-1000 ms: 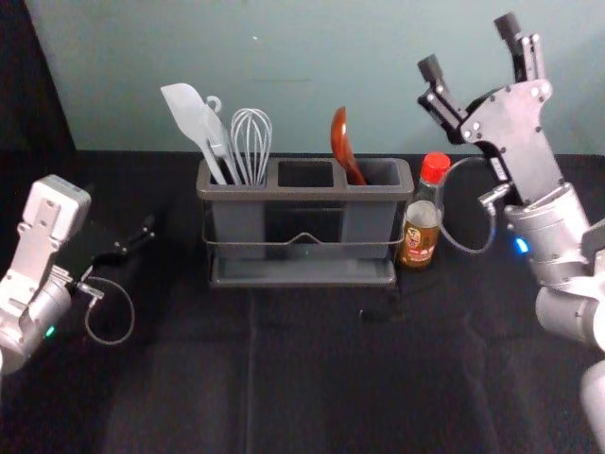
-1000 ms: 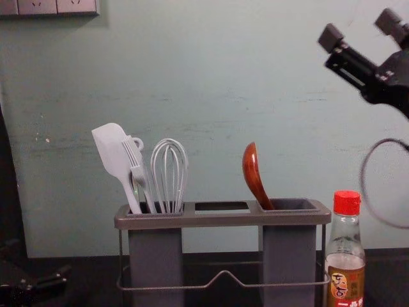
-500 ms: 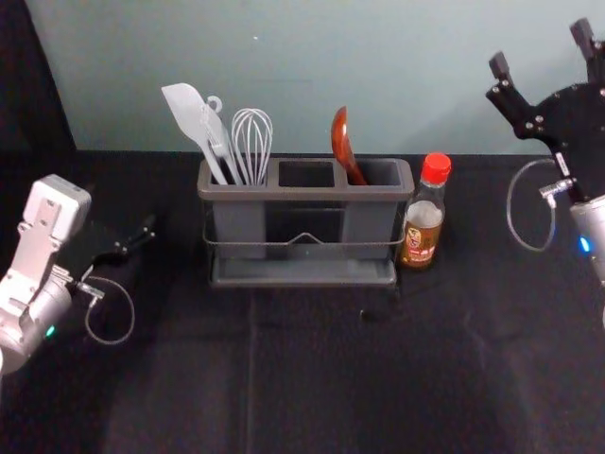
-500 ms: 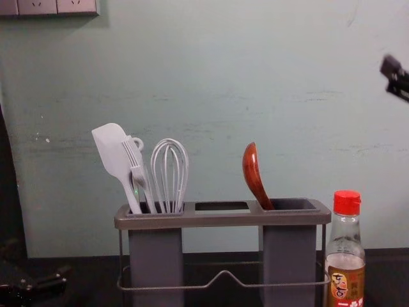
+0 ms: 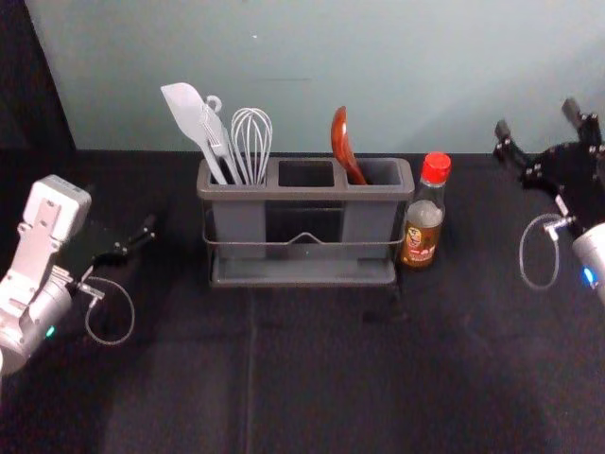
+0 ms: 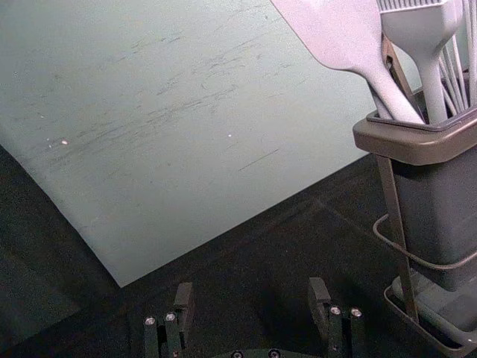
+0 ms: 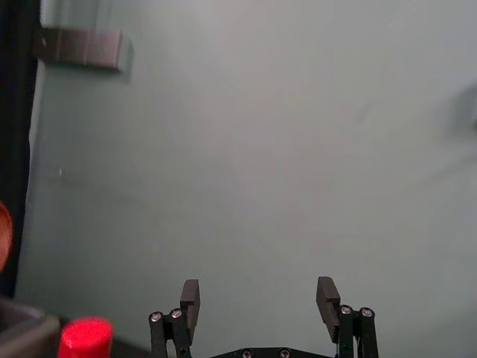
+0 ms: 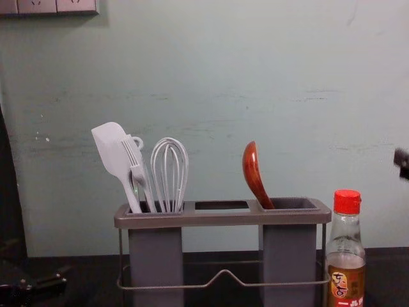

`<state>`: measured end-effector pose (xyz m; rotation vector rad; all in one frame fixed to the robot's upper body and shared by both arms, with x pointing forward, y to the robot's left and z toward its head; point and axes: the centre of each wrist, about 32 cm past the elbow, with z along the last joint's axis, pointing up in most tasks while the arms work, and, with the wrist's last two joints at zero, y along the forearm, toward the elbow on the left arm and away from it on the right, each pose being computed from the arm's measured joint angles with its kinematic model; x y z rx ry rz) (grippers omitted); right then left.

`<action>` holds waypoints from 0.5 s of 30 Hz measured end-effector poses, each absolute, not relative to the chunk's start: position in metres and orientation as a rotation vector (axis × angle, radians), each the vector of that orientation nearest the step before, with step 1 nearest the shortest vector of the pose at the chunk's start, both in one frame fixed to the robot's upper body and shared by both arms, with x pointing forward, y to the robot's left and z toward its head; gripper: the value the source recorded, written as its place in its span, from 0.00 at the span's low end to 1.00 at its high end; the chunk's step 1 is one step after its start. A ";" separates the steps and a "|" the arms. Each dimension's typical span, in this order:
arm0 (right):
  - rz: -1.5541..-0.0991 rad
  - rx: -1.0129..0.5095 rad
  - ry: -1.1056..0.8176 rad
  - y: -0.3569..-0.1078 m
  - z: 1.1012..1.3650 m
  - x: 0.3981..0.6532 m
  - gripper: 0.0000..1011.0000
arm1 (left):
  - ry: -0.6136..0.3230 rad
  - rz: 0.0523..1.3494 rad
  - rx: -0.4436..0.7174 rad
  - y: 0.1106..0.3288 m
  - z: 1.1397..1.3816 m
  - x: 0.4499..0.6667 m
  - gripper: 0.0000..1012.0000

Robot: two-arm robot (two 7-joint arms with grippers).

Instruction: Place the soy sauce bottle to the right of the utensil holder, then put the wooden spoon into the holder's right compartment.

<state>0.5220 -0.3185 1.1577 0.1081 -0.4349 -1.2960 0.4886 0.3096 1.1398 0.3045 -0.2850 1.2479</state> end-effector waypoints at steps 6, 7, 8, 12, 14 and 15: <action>-1.291 0.050 -0.316 -0.321 1.146 0.524 0.99 | -0.285 1.248 0.304 0.310 1.140 0.489 0.99; -1.287 0.043 -0.303 -0.321 1.145 0.524 0.99 | -0.285 1.248 0.305 0.310 1.140 0.489 0.99; -1.281 0.036 -0.284 -0.321 1.143 0.524 0.99 | -0.285 1.248 0.305 0.310 1.140 0.489 0.99; -1.273 0.040 -0.262 -0.321 1.141 0.524 0.99 | -0.285 1.248 0.304 0.310 1.140 0.489 0.99; -1.259 0.067 -0.277 -0.320 1.140 0.525 0.99 | -0.285 1.248 0.304 0.310 1.140 0.489 0.99; -1.258 0.069 -0.278 -0.320 1.140 0.526 0.99 | -0.285 1.248 0.304 0.310 1.140 0.489 0.99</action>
